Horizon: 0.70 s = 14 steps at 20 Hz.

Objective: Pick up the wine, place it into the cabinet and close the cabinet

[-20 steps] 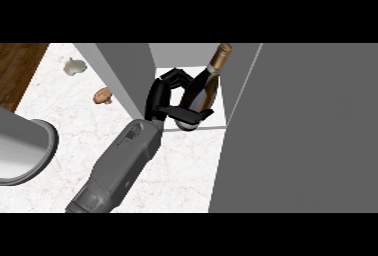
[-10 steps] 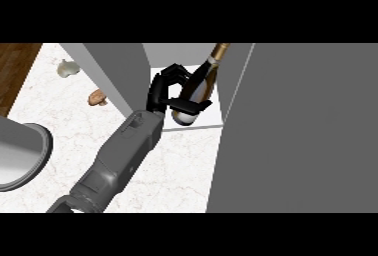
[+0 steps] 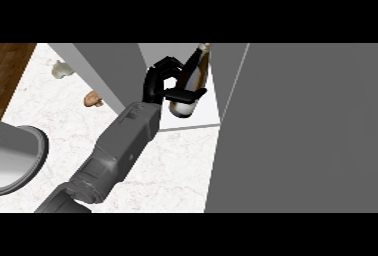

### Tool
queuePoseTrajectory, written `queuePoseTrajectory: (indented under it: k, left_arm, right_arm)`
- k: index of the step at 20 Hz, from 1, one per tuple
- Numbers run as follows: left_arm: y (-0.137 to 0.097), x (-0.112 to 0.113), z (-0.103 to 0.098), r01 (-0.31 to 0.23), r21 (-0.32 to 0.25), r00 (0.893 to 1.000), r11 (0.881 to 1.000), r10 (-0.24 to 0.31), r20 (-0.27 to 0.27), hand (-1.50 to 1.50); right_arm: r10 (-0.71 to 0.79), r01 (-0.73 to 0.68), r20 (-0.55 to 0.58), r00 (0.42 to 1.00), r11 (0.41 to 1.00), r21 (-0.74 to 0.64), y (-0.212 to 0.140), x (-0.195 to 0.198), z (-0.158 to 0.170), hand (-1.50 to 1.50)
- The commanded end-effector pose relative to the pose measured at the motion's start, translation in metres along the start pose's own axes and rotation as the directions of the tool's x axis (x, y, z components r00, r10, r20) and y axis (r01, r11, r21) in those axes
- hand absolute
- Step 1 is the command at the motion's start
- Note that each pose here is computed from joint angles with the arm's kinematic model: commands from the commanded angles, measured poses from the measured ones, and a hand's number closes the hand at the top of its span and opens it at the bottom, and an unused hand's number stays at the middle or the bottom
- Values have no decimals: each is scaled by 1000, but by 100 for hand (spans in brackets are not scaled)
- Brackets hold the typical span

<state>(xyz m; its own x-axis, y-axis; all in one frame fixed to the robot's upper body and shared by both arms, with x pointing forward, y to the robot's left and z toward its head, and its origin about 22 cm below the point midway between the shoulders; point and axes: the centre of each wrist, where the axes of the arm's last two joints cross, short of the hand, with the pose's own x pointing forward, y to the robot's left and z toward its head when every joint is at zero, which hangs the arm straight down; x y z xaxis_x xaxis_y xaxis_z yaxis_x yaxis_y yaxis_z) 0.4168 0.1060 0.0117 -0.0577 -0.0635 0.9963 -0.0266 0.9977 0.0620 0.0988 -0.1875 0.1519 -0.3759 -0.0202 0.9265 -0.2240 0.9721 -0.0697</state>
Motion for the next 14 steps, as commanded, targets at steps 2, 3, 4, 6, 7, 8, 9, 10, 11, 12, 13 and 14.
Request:
queuePoseTrajectory:
  k: [2,3,4,6,7,8,9,10,11,12,13,14]
  left_arm:
    - [5,-12,3,9,47,1000,999,-9,11,150]
    - [11,10,-12,24,44,999,999,-25,23,150]
    - [-1,0,-3,38,48,999,998,-38,11,150]
    - [27,6,-14,66,72,997,995,-69,42,150]
    - [12,-3,-5,98,70,994,993,-101,41,150]
    - [24,11,-16,102,95,993,990,-107,46,-150]
    - [33,20,-23,123,85,990,989,-128,57,-150]
    - [19,7,-13,141,93,986,986,-148,72,-150]
    - [25,8,-15,149,115,986,982,-157,64,-150]
    - [23,25,-25,169,112,981,979,-178,72,-150]
    - [40,13,-21,174,124,980,977,-184,71,-150]
    - [30,3,-14,196,120,975,973,-207,84,-150]
  right_arm:
    - [-110,110,4,994,994,22,0,31,11,-150]
    - [-99,98,19,995,995,36,0,27,10,-150]
    - [-108,107,30,994,994,17,0,31,9,-150]
    - [-106,105,20,994,994,41,2,22,12,-150]
    - [-104,102,39,994,994,46,-3,35,12,-150]
    - [-110,110,13,994,993,45,0,30,13,-150]
    - [-106,103,43,993,993,57,-2,35,12,-150]
    - [-102,100,33,994,994,48,0,24,9,-150]
    - [-107,105,36,994,993,54,-2,28,11,-150]
    - [-99,97,29,995,994,57,-4,27,10,-150]
    - [-118,115,41,992,992,55,0,28,11,-150]
    - [-114,112,37,993,992,61,1,26,11,-150]
